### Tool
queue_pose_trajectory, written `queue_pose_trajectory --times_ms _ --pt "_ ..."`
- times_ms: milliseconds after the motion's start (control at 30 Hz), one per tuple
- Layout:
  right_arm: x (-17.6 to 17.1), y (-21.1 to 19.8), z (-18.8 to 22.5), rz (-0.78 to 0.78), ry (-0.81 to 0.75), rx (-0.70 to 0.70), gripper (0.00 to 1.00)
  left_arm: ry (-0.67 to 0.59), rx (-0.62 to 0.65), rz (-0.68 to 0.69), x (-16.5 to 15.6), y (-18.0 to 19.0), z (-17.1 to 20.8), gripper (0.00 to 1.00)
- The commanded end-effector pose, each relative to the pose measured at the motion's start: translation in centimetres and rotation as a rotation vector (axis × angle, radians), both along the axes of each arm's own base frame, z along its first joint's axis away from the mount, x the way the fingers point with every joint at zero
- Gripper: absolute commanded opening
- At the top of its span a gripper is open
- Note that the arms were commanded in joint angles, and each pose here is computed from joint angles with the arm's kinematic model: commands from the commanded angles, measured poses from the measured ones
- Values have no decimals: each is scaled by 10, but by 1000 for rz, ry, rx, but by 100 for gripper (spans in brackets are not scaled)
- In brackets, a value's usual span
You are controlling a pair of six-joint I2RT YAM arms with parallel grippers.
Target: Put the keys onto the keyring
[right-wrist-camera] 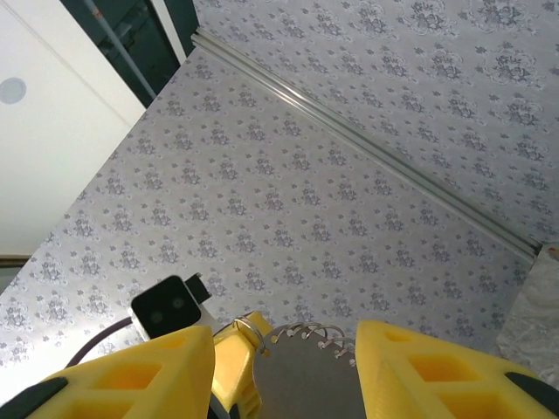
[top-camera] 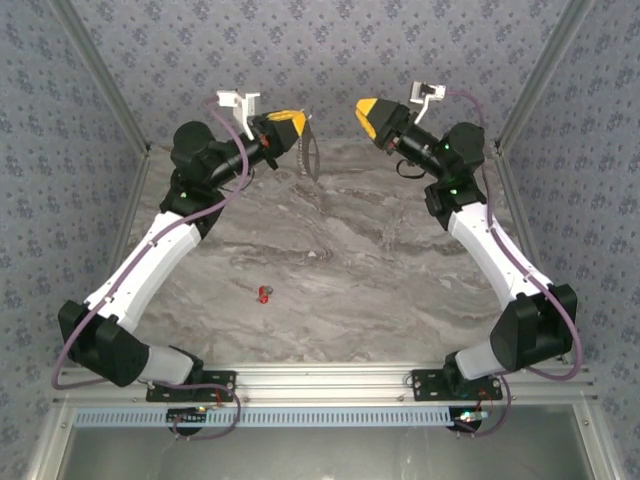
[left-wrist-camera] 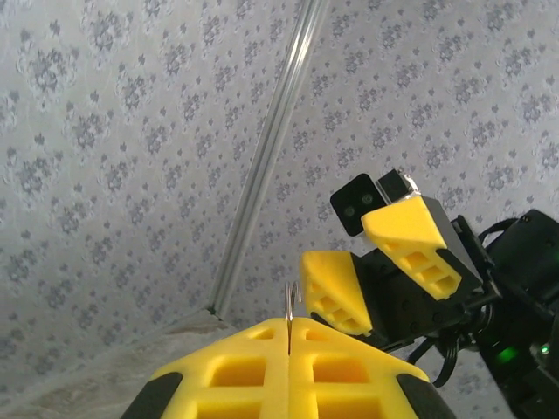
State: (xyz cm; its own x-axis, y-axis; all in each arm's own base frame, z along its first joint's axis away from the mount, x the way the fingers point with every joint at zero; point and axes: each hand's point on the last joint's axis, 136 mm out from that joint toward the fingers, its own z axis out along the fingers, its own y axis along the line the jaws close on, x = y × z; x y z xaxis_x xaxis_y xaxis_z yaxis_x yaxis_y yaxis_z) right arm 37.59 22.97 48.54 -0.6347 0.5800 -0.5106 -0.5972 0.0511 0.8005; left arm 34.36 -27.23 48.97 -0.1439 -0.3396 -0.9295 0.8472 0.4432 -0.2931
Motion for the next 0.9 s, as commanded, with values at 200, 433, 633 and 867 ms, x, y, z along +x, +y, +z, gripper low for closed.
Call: queue_pose_trajectory --times_ms 200,433,633,867 --pt "-10 -1 -5 -1 -9 -42 49 -263 53 30 -26 4 30 0" --pt "-8 1 -7 9 -7 -55 49 -285 73 26 -28 1 31 0" --pt "-6 2 -8 16 -7 -63 49 -276 83 27 -25 -1 29 0" --pt "-8 3 -40 13 69 -104 49 -87 73 152 5 10 13 0"
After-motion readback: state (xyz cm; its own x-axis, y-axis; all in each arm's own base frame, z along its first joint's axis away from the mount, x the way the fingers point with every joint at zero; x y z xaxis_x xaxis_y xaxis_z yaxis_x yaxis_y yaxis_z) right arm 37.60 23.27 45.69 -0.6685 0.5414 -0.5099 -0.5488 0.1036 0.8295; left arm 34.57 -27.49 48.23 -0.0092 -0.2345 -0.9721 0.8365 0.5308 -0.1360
